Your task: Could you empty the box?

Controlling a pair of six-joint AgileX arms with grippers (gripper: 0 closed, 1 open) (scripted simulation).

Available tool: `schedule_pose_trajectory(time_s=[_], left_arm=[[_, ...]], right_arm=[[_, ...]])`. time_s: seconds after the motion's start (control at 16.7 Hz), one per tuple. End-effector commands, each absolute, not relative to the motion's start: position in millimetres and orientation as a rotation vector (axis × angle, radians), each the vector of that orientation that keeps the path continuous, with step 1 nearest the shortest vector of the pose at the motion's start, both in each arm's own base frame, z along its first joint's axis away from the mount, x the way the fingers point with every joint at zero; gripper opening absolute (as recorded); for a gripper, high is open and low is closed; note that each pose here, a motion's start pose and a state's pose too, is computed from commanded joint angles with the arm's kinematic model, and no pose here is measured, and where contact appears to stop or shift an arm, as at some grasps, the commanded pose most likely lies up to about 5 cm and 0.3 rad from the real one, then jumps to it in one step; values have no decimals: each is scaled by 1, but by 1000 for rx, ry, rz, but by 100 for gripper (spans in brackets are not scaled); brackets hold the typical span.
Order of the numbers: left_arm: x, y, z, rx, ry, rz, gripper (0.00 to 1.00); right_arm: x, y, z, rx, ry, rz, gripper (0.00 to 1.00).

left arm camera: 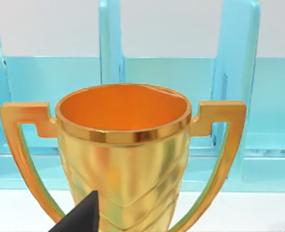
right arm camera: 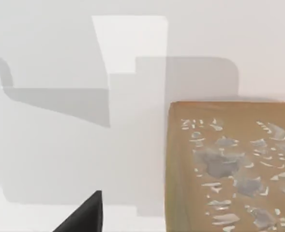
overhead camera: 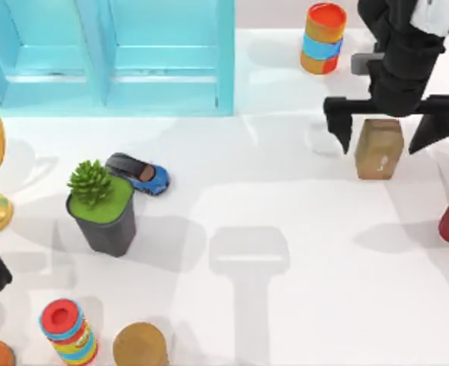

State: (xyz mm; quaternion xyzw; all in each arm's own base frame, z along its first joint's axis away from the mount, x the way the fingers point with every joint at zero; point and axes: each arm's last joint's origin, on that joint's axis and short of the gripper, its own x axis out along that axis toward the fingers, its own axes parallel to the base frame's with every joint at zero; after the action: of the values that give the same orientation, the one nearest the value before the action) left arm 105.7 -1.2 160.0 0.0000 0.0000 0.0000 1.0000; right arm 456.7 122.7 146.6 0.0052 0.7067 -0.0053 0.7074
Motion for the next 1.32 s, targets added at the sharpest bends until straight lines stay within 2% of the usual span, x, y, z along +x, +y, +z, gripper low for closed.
schedule_pose_trajectory(time_s=[0.48,0.9,1.08,1.32], left_arm=[[106,-1,160,0,0,0,100],[106,-1,160,0,0,0,100],[106,-1,160,0,0,0,100],[106,-1,160,0,0,0,100]], right_arm=[[456,122,214,12,1569,-12,100],[455,116,219,11,1569,-11,100],[453,69,227,12,1571,-10,100],[429,-44,244,19,1569,-13,100]])
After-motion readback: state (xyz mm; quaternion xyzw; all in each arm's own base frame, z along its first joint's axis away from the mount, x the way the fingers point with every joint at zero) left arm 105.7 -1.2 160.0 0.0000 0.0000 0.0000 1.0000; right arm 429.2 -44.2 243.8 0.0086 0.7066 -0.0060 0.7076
